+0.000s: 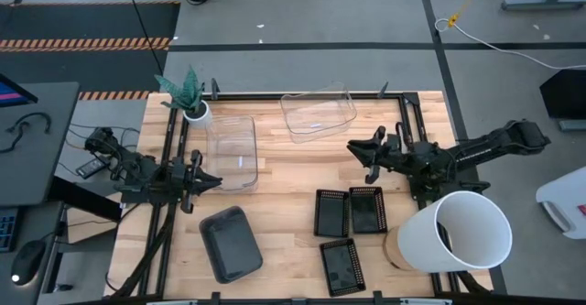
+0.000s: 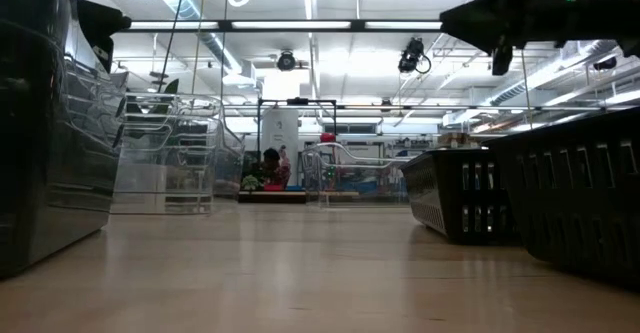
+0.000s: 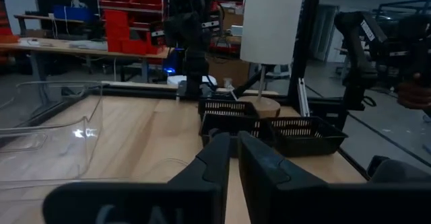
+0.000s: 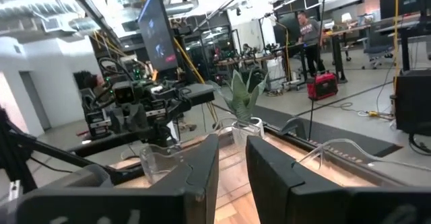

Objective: Stack baskets by color
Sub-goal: Stack the right transparent bin on the left transparent bin

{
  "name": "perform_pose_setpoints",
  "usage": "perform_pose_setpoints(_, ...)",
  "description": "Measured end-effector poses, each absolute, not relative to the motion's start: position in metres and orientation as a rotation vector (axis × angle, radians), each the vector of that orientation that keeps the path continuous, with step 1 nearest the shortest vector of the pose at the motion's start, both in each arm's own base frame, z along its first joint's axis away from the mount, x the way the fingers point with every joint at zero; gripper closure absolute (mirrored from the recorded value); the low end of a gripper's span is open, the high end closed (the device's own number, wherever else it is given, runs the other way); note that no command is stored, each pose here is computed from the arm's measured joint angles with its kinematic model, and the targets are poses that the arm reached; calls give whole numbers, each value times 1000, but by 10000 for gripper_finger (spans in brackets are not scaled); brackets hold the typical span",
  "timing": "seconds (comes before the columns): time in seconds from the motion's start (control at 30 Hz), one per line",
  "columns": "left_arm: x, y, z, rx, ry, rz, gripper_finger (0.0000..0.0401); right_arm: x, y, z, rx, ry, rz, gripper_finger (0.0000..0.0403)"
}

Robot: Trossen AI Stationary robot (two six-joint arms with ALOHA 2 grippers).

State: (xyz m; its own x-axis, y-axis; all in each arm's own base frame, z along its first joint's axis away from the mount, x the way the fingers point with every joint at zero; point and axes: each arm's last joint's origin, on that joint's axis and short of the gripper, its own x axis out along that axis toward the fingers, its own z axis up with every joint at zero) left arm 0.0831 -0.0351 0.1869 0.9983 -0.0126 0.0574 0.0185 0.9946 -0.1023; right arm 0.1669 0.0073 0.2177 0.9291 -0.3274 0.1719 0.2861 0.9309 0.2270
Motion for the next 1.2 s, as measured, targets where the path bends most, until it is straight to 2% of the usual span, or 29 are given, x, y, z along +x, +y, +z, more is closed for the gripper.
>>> perform_pose_setpoints(0.4, 83, -35, 187, -103, -57, -16, 368, 189, 2, 246, 186, -244, -334, 321)
perform_pose_setpoints(0.63, 83, -35, 187, -102, -57, -16, 361, 206, 4, 248, 208, -174, -314, 321)
perform_pose_setpoints(0.93, 83, -35, 187, -102, -56, -15, 371, 248, 3, 252, 221, -124, -419, 321)
perform_pose_setpoints(1.2, 83, -35, 187, -102, -57, -15, 361, 283, -6, 260, 221, -106, -463, 321)
